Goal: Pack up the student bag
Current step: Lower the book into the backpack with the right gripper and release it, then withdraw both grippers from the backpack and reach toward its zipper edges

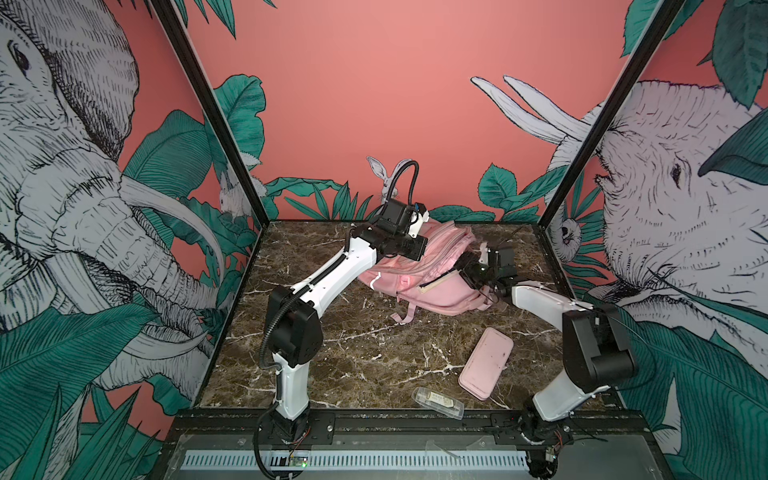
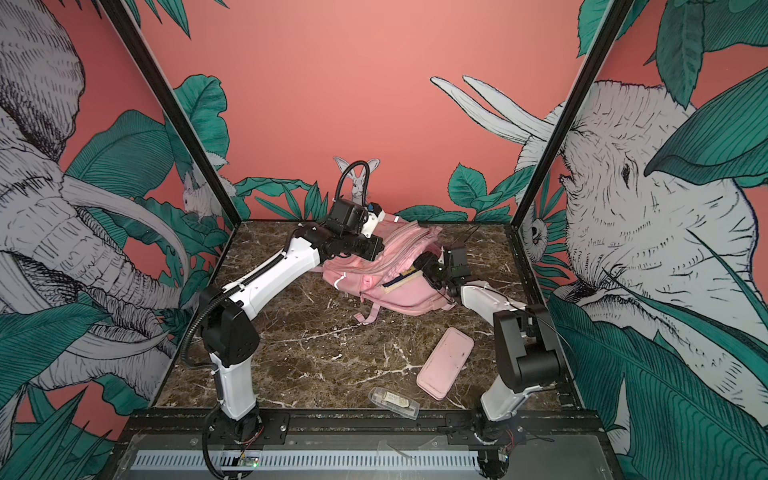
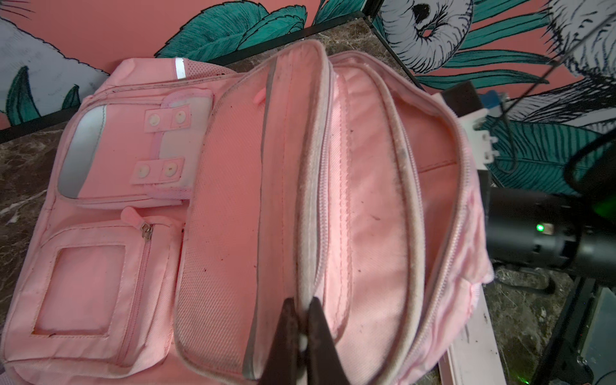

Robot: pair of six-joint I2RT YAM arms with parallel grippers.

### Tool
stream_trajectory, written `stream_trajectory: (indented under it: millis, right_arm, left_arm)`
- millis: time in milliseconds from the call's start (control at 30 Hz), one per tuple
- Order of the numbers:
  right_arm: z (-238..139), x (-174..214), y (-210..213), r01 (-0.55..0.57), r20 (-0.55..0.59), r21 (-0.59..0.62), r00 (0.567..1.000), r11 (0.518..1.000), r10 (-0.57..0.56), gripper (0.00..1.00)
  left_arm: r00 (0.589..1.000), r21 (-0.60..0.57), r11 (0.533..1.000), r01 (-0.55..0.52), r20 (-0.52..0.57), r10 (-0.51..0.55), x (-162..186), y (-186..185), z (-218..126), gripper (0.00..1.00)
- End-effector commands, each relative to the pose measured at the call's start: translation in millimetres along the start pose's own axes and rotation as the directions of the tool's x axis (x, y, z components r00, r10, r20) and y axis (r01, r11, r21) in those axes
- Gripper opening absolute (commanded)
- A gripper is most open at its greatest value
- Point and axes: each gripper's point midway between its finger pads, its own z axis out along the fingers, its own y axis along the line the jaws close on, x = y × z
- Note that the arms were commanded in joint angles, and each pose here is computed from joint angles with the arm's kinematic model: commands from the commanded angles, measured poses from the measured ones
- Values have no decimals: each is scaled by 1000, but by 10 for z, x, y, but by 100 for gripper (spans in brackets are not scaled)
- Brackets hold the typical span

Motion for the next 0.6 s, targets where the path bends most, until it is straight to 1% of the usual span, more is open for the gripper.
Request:
stream_trajectory:
  millis: [0,67,167,300,367,400,433,500,567]
  right_arm:
    - [-204,101,-167,68,-10,81,998,994,-67,65]
    - [-330,142,-166,104,-6,87,995,991,-104,63]
    - [-523,216,-208,155,-7,115,988,981,-155,60]
    - [-725,357,-255,218,-28,134,976,967,-216,55]
    - [-794,425,-284,242,-43,143,970,960,-238,54]
    - [-821,458,-306,252,-51,149,968,956,-247,53]
    - [-845,476,-300,262,-54,146,965,954,-257,53]
    - [-876,520,-288,280,-63,144,960,949,-273,53]
    - [-879,550,-254,293,-67,135,956,947,-286,53]
  left_arm:
    - [998,-81,997,-18,66,24,-179,136,-277,0]
    - [999,-100,995,-26,39,30,-117,178,-239,0]
    - [999,-67,997,-25,-32,23,33,165,-85,0]
    - [994,-60,998,-9,-108,3,277,204,80,1]
    - [990,-33,999,-2,-140,-2,398,179,145,9]
    - [988,-19,1000,-2,-155,-1,460,158,170,15]
    - [986,-5,1000,0,-167,-1,519,142,191,22]
    - [985,29,1000,4,-171,1,608,97,187,40]
    - [990,38,999,7,-144,-1,639,85,142,53]
